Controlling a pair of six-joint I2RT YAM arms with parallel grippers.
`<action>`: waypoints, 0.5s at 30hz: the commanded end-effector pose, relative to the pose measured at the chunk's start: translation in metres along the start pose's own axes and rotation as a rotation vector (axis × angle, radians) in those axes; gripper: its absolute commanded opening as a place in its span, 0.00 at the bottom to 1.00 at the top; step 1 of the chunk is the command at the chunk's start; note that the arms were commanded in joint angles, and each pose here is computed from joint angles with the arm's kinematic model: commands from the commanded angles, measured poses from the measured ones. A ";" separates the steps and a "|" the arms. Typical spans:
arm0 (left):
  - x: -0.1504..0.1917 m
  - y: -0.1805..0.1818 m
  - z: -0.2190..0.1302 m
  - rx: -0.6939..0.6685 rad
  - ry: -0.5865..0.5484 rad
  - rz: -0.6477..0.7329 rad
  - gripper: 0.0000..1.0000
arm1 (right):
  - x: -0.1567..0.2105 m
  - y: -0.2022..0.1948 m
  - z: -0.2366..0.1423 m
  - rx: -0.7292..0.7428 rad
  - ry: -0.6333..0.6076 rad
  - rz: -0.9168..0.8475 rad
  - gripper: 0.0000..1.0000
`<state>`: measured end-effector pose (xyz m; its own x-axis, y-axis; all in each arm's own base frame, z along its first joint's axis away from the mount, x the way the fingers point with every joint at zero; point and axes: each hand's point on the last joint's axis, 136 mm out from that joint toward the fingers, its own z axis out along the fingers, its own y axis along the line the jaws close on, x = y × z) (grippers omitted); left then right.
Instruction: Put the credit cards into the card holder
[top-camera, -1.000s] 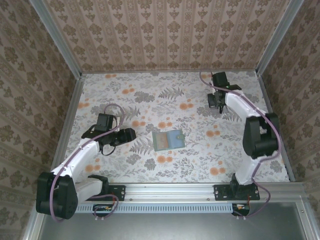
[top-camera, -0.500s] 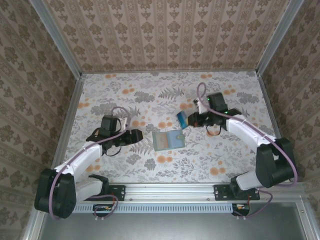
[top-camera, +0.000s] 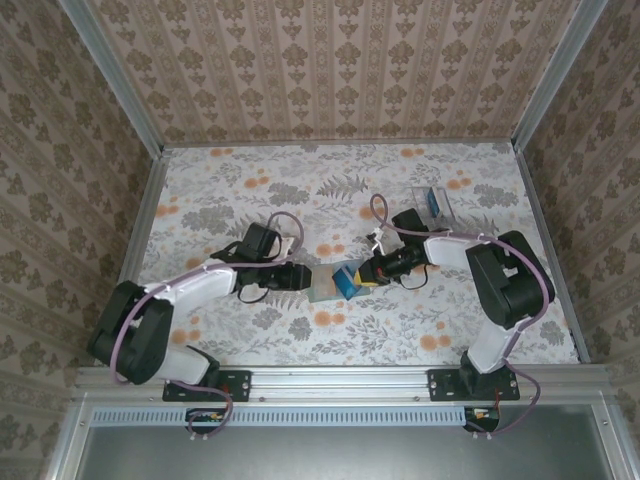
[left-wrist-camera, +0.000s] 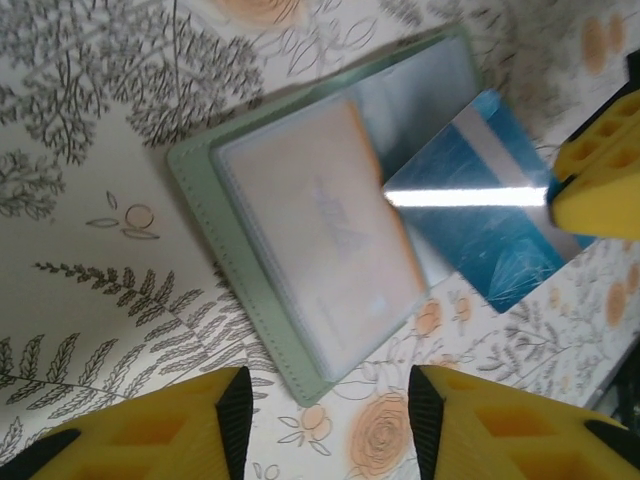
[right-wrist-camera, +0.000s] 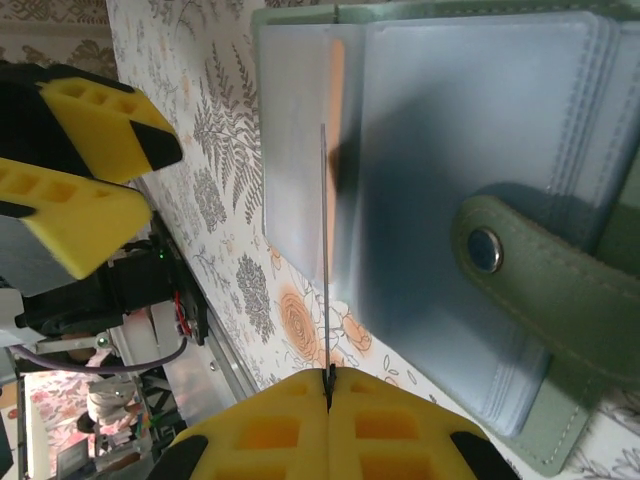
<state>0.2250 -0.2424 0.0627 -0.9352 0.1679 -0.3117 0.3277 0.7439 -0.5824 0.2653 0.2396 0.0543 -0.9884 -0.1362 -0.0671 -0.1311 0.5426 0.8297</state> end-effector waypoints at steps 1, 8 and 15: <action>-0.006 -0.003 0.005 -0.021 0.006 0.001 0.45 | -0.010 0.011 -0.003 -0.037 0.003 -0.018 0.00; -0.003 0.004 0.017 -0.078 0.048 -0.013 0.41 | -0.015 0.000 0.002 -0.016 0.007 0.017 0.00; 0.001 0.012 0.024 -0.100 0.061 -0.041 0.39 | -0.011 -0.013 0.007 0.017 0.006 0.040 0.00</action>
<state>0.2316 -0.2500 0.0392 -0.9471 0.1826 -0.2641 0.3004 0.7942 -0.5282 0.2788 0.2427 0.0495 -0.9902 -0.1296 -0.0525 -0.1154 0.5452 0.8303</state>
